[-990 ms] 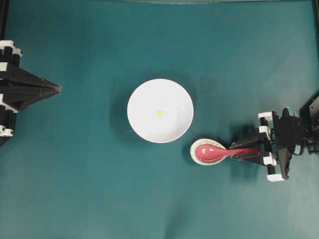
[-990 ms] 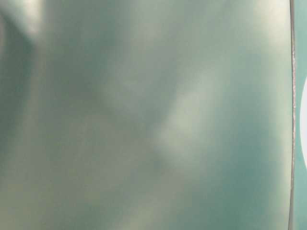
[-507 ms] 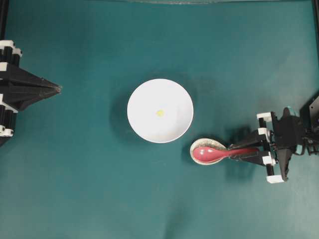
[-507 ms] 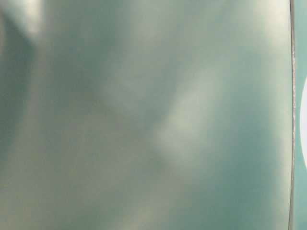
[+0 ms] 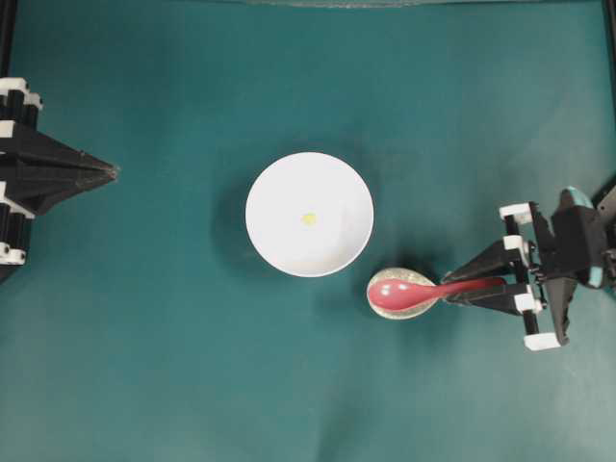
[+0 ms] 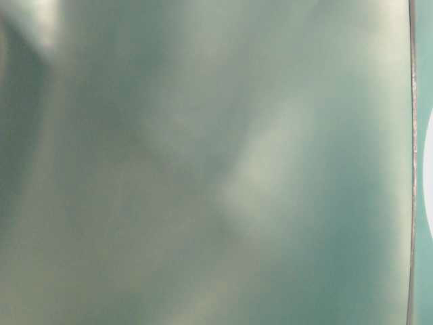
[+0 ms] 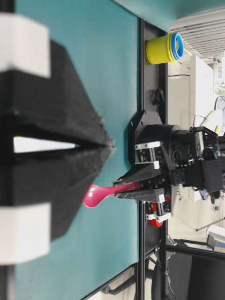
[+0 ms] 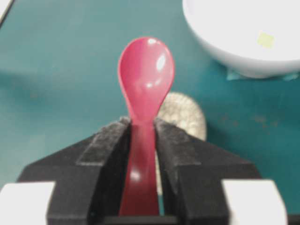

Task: Scoop the yellow hexagonal prism block from the bowl with a spoon using the right arm.
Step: 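Carry the spoon left and lower its bowl into the white bowl, then push the spoon along the bowl bottom under the yellow block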

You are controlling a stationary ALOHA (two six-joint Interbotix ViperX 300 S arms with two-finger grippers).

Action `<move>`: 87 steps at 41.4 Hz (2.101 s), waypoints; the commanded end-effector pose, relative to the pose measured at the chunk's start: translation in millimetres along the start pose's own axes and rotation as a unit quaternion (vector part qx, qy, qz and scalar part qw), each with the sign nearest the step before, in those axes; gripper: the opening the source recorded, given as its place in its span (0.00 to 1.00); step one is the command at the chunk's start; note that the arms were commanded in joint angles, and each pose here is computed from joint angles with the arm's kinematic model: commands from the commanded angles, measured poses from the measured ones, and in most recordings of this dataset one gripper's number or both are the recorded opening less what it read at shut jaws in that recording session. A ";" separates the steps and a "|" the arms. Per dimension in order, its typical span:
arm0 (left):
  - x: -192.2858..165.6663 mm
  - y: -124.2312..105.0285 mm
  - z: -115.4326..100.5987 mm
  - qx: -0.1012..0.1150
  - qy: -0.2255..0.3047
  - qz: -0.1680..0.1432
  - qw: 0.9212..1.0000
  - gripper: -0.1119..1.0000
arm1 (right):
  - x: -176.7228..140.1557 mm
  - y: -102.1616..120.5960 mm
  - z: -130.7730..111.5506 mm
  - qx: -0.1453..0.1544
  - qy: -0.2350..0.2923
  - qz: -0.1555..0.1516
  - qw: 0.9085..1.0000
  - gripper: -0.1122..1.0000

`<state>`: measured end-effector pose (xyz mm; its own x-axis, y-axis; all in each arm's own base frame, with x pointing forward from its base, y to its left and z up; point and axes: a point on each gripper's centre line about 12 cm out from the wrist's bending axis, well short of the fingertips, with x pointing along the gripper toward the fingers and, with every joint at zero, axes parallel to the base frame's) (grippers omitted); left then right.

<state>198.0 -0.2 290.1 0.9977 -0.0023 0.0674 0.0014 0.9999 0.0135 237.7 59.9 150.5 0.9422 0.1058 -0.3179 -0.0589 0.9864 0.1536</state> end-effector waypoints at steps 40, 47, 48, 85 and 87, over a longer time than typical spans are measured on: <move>3.4 0.3 3.7 -0.003 -0.002 0.001 1.000 0.10 | 84.8 -78.8 107.7 0.008 0.233 -0.054 0.971 0.32; 3.4 0.4 3.7 -0.004 -0.002 0.001 1.000 0.10 | 97.5 -83.0 107.2 0.019 0.290 -0.041 0.956 0.32; 3.4 0.3 3.7 -0.003 -0.002 0.001 1.000 0.10 | 98.6 -82.9 107.4 0.019 0.296 -0.040 0.954 0.32; 3.2 0.3 2.9 -0.004 -0.001 0.001 1.000 0.10 | 108.9 -94.3 92.0 0.032 0.341 -0.043 0.939 0.32; 3.2 0.3 2.5 -0.004 0.001 0.001 1.000 0.10 | 110.5 -95.0 90.6 0.032 0.340 -0.044 0.939 0.32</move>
<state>198.7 -0.1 288.8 0.9982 -0.0023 0.0598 0.0019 1.0000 0.0058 372.8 -31.4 176.5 0.4794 0.1098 -0.8707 0.0468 0.9875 0.1503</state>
